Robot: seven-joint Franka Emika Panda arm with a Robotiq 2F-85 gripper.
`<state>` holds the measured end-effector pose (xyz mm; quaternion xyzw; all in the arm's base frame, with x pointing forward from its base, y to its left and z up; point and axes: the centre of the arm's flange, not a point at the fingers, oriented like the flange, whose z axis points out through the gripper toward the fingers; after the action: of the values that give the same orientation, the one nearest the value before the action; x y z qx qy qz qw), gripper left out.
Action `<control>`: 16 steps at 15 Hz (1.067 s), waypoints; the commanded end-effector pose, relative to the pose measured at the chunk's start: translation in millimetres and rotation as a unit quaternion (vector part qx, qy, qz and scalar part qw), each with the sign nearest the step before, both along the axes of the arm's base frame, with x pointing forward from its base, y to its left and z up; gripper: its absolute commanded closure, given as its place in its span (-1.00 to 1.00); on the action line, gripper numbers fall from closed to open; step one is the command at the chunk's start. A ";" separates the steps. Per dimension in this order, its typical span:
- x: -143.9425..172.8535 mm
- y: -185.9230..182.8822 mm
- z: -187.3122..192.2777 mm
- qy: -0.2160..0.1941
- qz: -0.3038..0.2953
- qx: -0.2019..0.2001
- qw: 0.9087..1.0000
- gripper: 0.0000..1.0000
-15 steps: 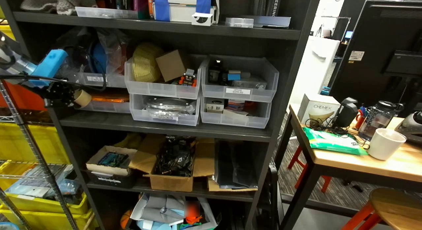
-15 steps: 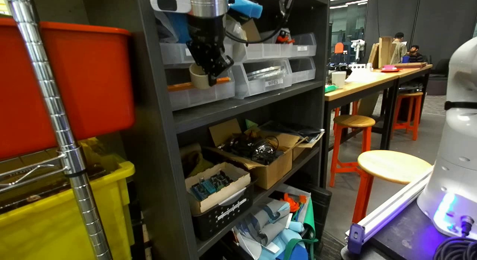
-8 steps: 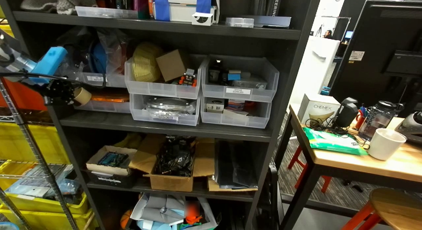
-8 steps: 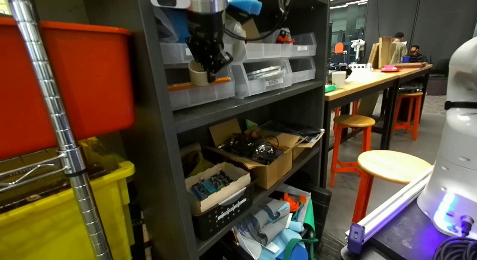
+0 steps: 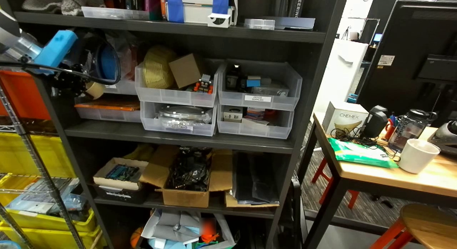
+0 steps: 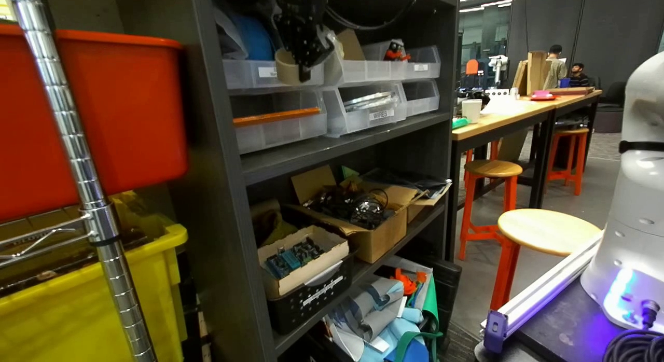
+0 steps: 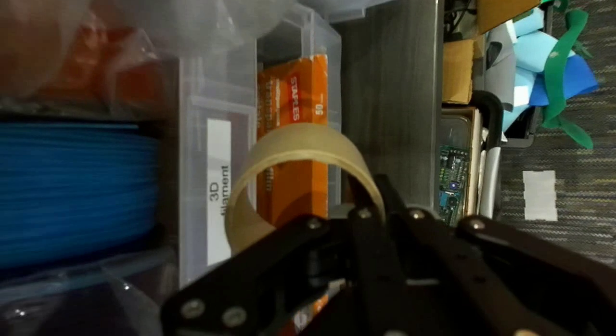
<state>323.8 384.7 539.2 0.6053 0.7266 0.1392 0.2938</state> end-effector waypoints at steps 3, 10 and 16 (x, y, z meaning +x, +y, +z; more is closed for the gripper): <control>-27.9 -52.6 29.0 -0.021 -0.041 0.012 0.999 0.97; -56.3 -87.0 61.7 -0.066 -0.074 0.011 0.995 0.97; -69.5 -126.3 89.2 -0.096 -0.112 0.029 0.989 0.97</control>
<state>264.3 285.4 619.4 0.6640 0.6380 0.1741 0.3489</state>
